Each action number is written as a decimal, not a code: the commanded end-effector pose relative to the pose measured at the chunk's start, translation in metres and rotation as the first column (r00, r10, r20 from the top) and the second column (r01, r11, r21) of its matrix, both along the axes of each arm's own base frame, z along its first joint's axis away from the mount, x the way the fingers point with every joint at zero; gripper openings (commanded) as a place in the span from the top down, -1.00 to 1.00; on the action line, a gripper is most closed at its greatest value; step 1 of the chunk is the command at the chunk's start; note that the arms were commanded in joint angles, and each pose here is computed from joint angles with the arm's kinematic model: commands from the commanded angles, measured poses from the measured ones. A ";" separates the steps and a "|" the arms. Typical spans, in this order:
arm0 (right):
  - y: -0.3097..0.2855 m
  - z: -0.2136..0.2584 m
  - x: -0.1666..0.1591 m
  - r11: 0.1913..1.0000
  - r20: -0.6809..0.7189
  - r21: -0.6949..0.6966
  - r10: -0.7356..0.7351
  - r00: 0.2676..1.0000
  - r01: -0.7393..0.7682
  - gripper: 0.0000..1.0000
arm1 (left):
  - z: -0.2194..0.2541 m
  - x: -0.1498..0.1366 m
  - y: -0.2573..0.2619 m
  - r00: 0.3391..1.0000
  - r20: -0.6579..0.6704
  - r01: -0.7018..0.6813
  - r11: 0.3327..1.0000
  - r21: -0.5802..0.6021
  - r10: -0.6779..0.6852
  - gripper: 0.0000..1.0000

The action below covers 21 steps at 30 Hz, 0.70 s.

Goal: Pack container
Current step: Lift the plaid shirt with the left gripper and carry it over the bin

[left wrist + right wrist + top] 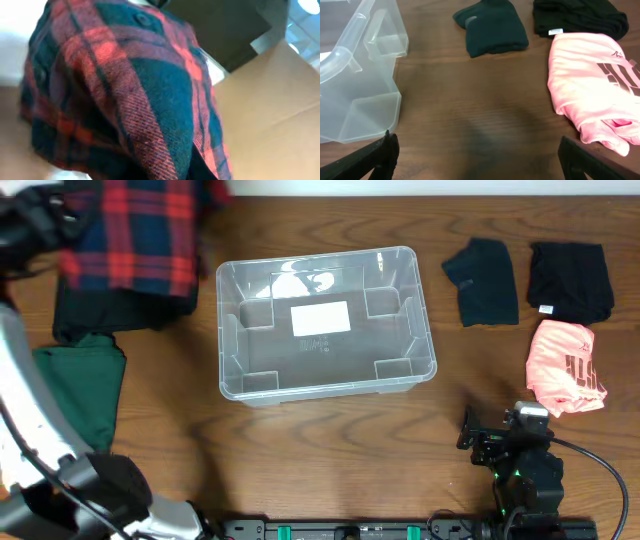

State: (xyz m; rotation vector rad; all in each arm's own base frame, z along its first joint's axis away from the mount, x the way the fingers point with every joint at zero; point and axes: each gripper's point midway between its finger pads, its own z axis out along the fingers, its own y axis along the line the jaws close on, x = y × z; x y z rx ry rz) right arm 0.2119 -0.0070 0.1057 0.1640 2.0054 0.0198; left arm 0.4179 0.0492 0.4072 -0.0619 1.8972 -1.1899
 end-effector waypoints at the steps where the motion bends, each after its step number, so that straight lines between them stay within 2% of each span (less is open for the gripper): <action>1: 0.001 -0.001 0.000 1.000 -0.002 0.011 -0.001 1.000 0.001 -0.99 | -0.017 -0.002 -0.011 0.996 -0.028 -0.073 0.980 0.186 0.079 0.88; 3: 0.001 -0.001 0.000 1.000 -0.002 0.011 -0.002 1.000 0.002 -0.98 | -0.022 -0.010 -0.021 0.996 -0.036 -0.068 0.966 0.249 0.079 0.88; 10: 0.001 -0.001 0.000 1.000 -0.002 0.011 -0.001 1.000 0.001 -0.98 | 0.008 -0.053 -0.056 0.999 0.049 -0.029 0.951 0.309 0.015 0.88; 14: 0.001 -0.001 0.000 1.000 -0.002 0.011 -0.001 1.000 0.001 -0.99 | -0.006 -0.078 -0.080 0.999 0.018 0.039 0.947 0.320 -0.047 0.88; 21: 0.001 -0.001 0.000 1.000 -0.002 0.011 -0.001 1.000 0.001 -0.98 | -0.058 -0.091 -0.117 0.989 -0.030 0.144 0.946 0.291 -0.142 0.88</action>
